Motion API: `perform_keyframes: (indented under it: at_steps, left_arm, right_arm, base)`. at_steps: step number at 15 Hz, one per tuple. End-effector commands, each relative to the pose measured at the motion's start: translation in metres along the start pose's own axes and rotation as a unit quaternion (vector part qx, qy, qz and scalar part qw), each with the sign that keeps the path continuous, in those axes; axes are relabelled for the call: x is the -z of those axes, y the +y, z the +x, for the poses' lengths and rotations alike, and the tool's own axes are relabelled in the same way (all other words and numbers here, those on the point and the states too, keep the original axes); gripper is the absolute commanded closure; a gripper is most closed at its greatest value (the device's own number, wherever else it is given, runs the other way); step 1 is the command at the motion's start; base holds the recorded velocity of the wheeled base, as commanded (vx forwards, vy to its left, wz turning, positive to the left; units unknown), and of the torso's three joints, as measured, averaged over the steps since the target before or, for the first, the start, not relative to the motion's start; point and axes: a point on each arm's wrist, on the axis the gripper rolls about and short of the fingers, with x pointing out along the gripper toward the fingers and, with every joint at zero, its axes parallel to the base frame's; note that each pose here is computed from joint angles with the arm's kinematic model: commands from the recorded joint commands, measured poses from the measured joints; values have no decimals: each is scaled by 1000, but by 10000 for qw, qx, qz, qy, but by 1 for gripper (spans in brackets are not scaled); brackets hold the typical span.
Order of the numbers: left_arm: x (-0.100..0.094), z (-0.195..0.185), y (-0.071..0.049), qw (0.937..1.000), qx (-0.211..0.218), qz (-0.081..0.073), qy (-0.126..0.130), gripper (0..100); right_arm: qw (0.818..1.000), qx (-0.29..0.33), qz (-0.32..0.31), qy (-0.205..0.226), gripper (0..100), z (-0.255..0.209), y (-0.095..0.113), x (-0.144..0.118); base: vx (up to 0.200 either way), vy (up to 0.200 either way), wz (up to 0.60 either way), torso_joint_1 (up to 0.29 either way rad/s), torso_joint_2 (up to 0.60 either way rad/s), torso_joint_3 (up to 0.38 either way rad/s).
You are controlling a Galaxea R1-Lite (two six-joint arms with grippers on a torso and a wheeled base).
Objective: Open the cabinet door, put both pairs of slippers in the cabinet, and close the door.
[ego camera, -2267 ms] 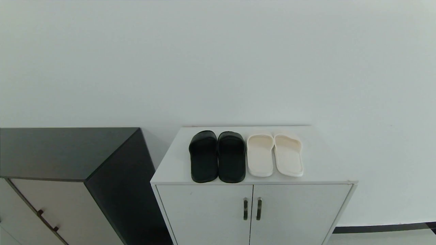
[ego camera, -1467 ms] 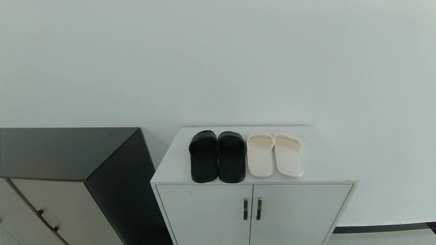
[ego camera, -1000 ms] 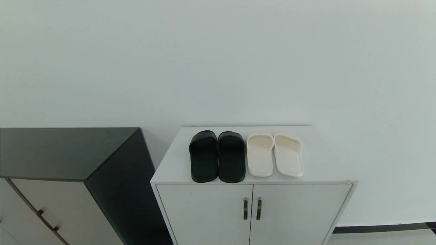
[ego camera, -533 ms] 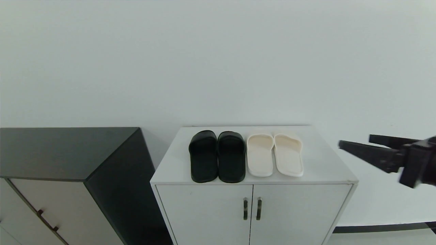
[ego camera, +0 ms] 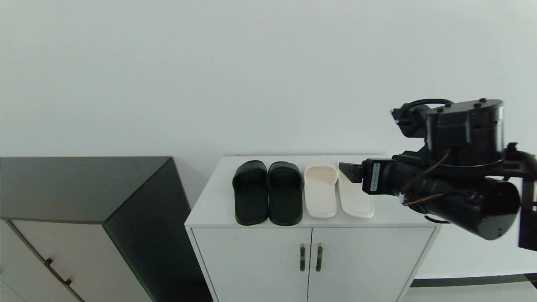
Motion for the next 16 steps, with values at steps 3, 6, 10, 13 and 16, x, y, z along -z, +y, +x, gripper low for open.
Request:
perform_keyframes:
  at_steps: [3, 6, 10, 13, 16]
  left_arm:
    - [0, 0, 0, 10000, 1, 17, 6, 100]
    - [0, 0, 0, 10000, -6, 17, 5, 100]
    - [0, 0, 0, 10000, -6, 17, 5, 100]
    - [0, 0, 0, 10000, -6, 17, 5, 100]
    - [0, 0, 0, 10000, -6, 17, 5, 100]
  right_arm:
    - [9978, 546, 57, 384, 0, 52, 17, 33]
    - [9969, 762, 83, 179, 0, 82, 25, 53]
    - [9943, 1053, 40, 153, 0, 123, 19, 68]
    - [9924, 1220, 44, 124, 0, 144, 12, 69]
    - [9911, 1331, -76, -9, 0, 163, 4, 68]
  base:
    - [0, 0, 0, 0, 0, 0]
    - [0, 0, 0, 0, 0, 0]
    - [0, 0, 0, 0, 0, 0]
    - [0, 0, 0, 0, 0, 0]
    - [0, 0, 0, 0, 0, 0]
